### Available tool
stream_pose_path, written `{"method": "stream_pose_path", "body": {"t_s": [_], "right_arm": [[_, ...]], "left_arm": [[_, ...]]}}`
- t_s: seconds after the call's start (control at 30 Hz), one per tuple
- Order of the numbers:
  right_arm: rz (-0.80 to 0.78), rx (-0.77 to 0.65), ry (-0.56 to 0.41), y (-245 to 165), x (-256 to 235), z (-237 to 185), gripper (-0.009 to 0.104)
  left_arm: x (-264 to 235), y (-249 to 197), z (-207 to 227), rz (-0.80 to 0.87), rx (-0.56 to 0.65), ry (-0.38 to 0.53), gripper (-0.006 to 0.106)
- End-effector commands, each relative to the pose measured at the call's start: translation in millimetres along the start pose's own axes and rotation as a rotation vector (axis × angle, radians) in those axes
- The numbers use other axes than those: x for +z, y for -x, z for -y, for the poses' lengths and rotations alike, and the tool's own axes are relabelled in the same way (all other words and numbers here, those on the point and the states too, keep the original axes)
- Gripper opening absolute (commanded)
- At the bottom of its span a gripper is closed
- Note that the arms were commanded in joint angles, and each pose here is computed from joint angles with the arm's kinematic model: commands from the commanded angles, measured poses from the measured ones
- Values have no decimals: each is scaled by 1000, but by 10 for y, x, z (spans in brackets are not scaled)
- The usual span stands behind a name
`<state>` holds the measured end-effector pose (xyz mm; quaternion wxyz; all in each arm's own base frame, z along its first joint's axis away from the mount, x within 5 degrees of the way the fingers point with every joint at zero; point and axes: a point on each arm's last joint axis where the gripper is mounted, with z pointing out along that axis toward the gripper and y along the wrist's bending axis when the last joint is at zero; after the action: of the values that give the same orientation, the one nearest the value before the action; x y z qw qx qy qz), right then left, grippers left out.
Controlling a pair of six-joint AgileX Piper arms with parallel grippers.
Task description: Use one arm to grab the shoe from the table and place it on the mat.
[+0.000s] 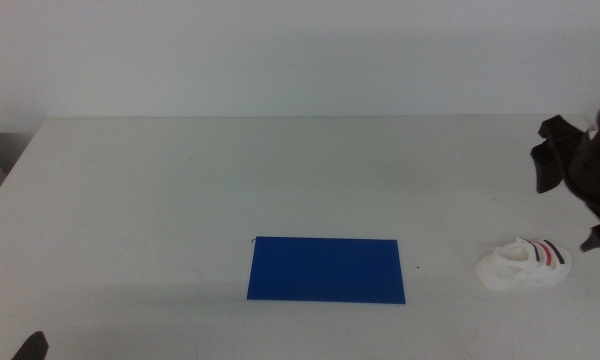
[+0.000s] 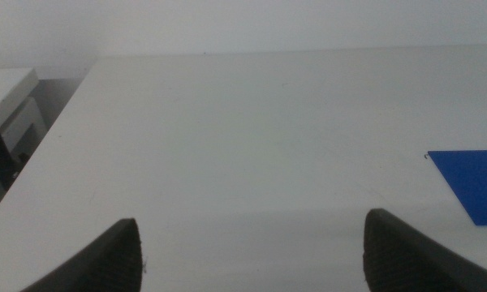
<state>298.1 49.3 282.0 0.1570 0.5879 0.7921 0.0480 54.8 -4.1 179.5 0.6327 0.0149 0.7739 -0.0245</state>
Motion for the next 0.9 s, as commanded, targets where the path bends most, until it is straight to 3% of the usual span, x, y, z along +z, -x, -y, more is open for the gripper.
{"method": "stream_pose_path", "body": {"t_s": [0.0,0.27,0.87], "right_arm": [[-8,71,44,14,-86,-62,90],[-39,125,-25,-65,293,-171,90],[-15,104,-107,-128,875,-268,88]], "left_arm": [[-6,56,-2,87,-12,0,94],[-6,56,-2,87,-12,0,94],[-6,56,-2,87,-12,0,94]]}}
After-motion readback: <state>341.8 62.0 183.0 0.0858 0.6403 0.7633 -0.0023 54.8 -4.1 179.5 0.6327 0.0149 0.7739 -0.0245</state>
